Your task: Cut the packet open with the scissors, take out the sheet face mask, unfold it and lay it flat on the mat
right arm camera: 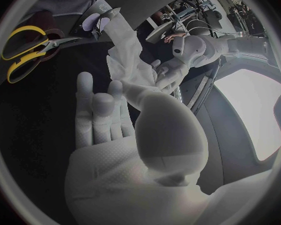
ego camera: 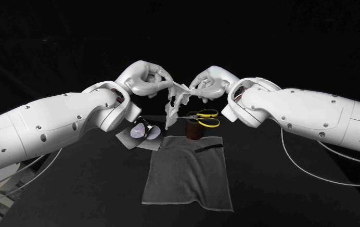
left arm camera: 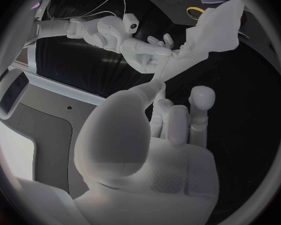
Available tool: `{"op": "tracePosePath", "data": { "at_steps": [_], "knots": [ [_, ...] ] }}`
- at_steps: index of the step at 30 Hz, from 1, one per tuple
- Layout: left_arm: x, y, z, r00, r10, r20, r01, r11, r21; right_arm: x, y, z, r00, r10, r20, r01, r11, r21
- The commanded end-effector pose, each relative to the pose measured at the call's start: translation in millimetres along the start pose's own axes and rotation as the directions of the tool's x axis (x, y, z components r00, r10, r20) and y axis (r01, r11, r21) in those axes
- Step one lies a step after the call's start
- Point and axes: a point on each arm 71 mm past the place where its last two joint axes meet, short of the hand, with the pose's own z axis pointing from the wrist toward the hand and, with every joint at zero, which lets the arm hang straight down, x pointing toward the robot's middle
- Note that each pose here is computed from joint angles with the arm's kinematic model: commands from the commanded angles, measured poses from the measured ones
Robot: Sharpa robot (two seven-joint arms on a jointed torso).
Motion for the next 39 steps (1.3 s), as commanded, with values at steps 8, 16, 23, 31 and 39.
{"op": "tracePosePath", "data": {
  "at_steps": [8,16,23,31,39],
  "knots": [
    [-7.5,-13.3,7.2,0.993,0.082,-0.087,-0.084,0.996,-0.026,11.6,-7.3,0.4,0.999,0.019,-0.041,-0.018,0.999,0.032],
    [-15.1,-25.1,12.5,0.984,0.123,-0.129,-0.129,0.991,-0.041,19.9,-12.1,-1.5,0.997,0.061,-0.055,-0.060,0.998,0.029],
    [-17.9,-30.1,14.3,0.979,0.140,-0.146,-0.148,0.988,-0.046,26.0,-13.9,-3.2,0.990,0.120,-0.075,-0.120,0.993,0.012],
    [-18.0,-32.6,15.6,0.980,0.143,-0.141,-0.150,0.988,-0.038,33.3,-23.7,-4.8,0.981,0.174,-0.089,-0.171,0.985,0.039],
    [-17.7,-33.5,15.9,0.980,0.142,-0.139,-0.148,0.988,-0.033,45.3,-34.6,-8.7,0.960,0.248,-0.130,-0.240,0.968,0.073]
  ]
}}
